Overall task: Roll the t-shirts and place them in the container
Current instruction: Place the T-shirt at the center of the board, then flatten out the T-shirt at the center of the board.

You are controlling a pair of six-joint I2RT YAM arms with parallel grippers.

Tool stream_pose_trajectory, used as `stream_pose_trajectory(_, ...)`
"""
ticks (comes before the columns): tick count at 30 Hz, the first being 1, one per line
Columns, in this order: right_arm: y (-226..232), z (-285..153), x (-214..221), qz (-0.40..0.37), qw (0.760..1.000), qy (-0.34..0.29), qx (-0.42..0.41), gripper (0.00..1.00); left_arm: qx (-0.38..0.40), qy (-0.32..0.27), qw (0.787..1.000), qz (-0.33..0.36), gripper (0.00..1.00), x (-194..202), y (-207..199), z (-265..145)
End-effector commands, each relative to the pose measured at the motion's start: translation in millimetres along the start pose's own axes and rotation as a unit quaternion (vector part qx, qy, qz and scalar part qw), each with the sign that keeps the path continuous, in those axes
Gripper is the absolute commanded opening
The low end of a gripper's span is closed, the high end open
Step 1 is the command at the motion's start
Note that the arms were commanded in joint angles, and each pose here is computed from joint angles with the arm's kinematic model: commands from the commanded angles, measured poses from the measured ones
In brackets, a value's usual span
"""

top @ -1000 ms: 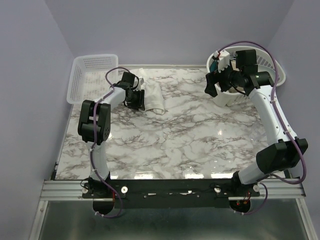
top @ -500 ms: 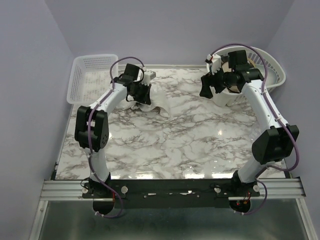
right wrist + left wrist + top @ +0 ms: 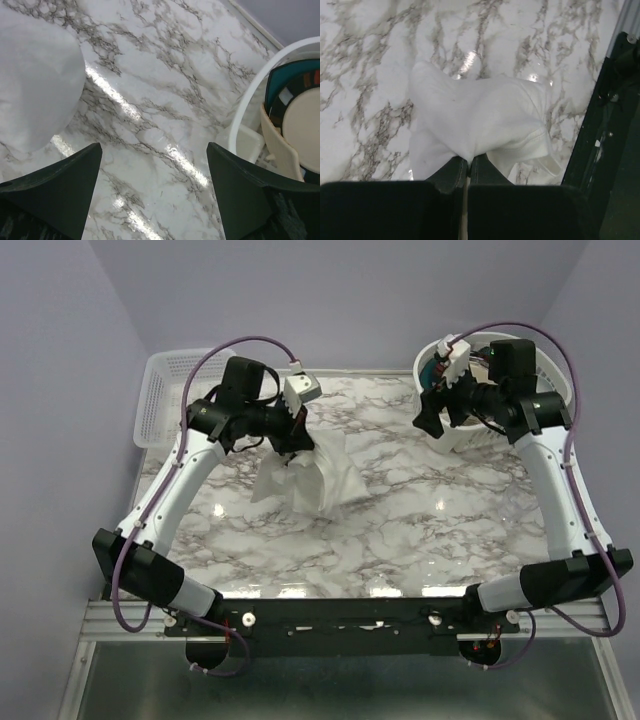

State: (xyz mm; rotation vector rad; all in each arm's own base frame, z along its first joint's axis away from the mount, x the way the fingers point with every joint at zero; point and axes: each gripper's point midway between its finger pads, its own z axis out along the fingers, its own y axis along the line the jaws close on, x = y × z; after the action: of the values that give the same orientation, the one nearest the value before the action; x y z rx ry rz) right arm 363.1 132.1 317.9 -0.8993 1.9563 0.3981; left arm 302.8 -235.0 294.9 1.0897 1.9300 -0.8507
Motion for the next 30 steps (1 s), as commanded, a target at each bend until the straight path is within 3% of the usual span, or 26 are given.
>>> stream_pose_trajectory(1,11,-31,14,0.005,0.999,0.023,0.031,0.95,0.088,0.0,0.995,0.036,0.0,15,-54,21)
stream_pose_trajectory(3,13,-40,20,-0.003,0.999,0.028,0.045,0.95,0.096,-0.026,0.994,0.037,0.05,8,-59,35)
stream_pose_trajectory(6,15,-42,30,-0.005,0.998,0.036,0.047,0.95,0.061,-0.043,0.997,-0.013,0.35,-9,-43,48)
stream_pose_trajectory(8,22,-39,31,-0.001,0.999,0.037,0.027,0.95,0.026,-0.033,0.999,-0.022,0.44,-11,-27,44)
stream_pose_trajectory(11,34,-34,31,-0.01,0.999,0.036,-0.007,0.94,-0.053,-0.061,0.997,-0.014,0.53,-22,4,5)
stream_pose_trajectory(15,73,-7,37,-0.096,0.991,0.063,-0.063,0.94,-0.139,-0.056,0.988,-0.026,0.68,11,33,-45)
stream_pose_trajectory(21,129,58,30,-0.158,0.973,0.084,-0.145,0.95,-0.188,0.024,0.982,-0.02,0.72,88,8,-83)
stream_pose_trajectory(26,121,127,11,-0.119,0.978,0.097,-0.143,0.96,-0.245,-0.006,0.968,-0.047,0.77,117,-8,-107)
stream_pose_trajectory(27,123,151,24,-0.111,0.974,0.121,-0.155,0.96,-0.245,-0.004,0.968,-0.059,0.77,125,-9,-107)
stream_pose_trajectory(30,128,169,11,-0.112,0.971,0.115,-0.176,0.96,-0.285,0.0,0.955,-0.085,0.77,142,-3,-123)
